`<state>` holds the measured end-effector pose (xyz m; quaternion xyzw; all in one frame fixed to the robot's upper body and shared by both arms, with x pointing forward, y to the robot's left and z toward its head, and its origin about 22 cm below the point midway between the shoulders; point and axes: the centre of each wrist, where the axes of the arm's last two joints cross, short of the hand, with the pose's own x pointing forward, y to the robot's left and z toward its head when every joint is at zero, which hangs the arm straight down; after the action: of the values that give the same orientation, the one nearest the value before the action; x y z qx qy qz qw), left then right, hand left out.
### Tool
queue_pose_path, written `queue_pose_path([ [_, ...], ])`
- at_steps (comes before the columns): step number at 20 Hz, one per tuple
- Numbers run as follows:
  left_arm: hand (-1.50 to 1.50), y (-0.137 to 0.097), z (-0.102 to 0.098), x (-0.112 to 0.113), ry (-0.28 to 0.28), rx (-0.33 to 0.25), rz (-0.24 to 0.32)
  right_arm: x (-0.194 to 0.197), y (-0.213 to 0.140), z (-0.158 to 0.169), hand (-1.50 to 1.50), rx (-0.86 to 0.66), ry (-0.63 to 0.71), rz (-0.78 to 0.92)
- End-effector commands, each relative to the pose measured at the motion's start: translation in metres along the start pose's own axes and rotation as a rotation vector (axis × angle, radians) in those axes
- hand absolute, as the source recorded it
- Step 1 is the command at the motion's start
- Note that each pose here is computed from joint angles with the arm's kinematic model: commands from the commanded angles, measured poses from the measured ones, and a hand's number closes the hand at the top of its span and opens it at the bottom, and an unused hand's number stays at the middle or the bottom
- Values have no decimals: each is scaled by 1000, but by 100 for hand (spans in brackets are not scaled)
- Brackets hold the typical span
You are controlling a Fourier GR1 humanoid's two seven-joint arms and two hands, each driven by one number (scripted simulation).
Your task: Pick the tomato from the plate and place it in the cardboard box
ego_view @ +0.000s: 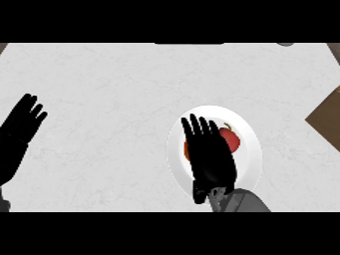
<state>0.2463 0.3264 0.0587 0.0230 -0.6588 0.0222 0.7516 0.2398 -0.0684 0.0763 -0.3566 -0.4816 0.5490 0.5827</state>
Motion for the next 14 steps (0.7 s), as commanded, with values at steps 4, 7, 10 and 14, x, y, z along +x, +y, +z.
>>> queue_pose_path([
  [4,0,-19,-3,13,1,-11,6,-7,5,-1,-150,26,32,10],
  [7,0,-16,14,-5,-14,4,-10,-9,14,0,-150,52,22,21],
  [10,0,-11,6,6,16,-3,10,-5,12,-20,-150,46,38,23],
  [14,0,-23,0,17,-3,8,-5,1,15,-24,-150,23,17,15],
])
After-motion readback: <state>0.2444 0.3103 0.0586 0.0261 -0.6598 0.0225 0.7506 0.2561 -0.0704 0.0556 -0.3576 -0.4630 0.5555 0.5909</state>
